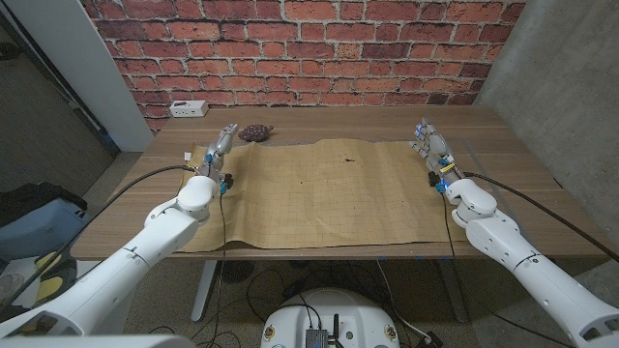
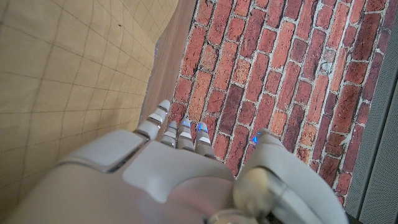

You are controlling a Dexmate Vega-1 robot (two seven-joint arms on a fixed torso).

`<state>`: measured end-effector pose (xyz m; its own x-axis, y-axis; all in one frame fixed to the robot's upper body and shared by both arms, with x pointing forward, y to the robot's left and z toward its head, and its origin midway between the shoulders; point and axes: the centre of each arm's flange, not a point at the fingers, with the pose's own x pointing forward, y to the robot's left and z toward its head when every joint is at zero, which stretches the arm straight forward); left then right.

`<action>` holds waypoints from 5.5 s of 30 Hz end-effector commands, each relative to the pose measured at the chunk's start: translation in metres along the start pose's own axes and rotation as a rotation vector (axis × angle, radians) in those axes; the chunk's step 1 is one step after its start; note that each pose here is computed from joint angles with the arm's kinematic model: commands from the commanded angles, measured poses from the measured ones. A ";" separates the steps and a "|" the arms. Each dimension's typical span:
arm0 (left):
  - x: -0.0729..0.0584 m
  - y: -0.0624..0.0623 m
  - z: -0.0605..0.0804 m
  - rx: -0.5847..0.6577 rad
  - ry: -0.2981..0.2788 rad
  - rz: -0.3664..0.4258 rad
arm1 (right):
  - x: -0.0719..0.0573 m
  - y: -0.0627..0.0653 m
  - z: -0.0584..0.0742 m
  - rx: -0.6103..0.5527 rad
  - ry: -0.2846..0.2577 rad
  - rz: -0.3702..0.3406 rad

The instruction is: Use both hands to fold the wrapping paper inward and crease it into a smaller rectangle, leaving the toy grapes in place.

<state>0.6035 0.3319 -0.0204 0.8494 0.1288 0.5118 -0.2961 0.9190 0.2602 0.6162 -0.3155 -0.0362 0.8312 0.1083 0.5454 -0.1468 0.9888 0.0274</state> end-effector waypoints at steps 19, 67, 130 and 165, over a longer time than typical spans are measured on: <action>-0.014 0.031 0.004 0.031 0.166 0.305 | 0.003 -0.002 0.004 -0.005 0.013 -0.023; -0.009 0.106 -0.004 0.102 0.497 0.357 | -0.013 0.007 -0.023 0.019 0.097 -0.082; 0.015 0.087 -0.075 -0.837 0.331 0.120 | -0.049 0.015 -0.029 -0.083 0.208 -0.120; 0.072 0.097 -0.002 -0.109 0.658 -0.055 | -0.046 0.009 -0.033 -0.060 0.167 -0.145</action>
<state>0.6256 0.4330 0.0089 0.9844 0.1738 0.0259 -0.1715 0.9825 -0.0722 0.5940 -0.3068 -0.0859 0.9241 -0.0167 0.3817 0.0058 0.9995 0.0297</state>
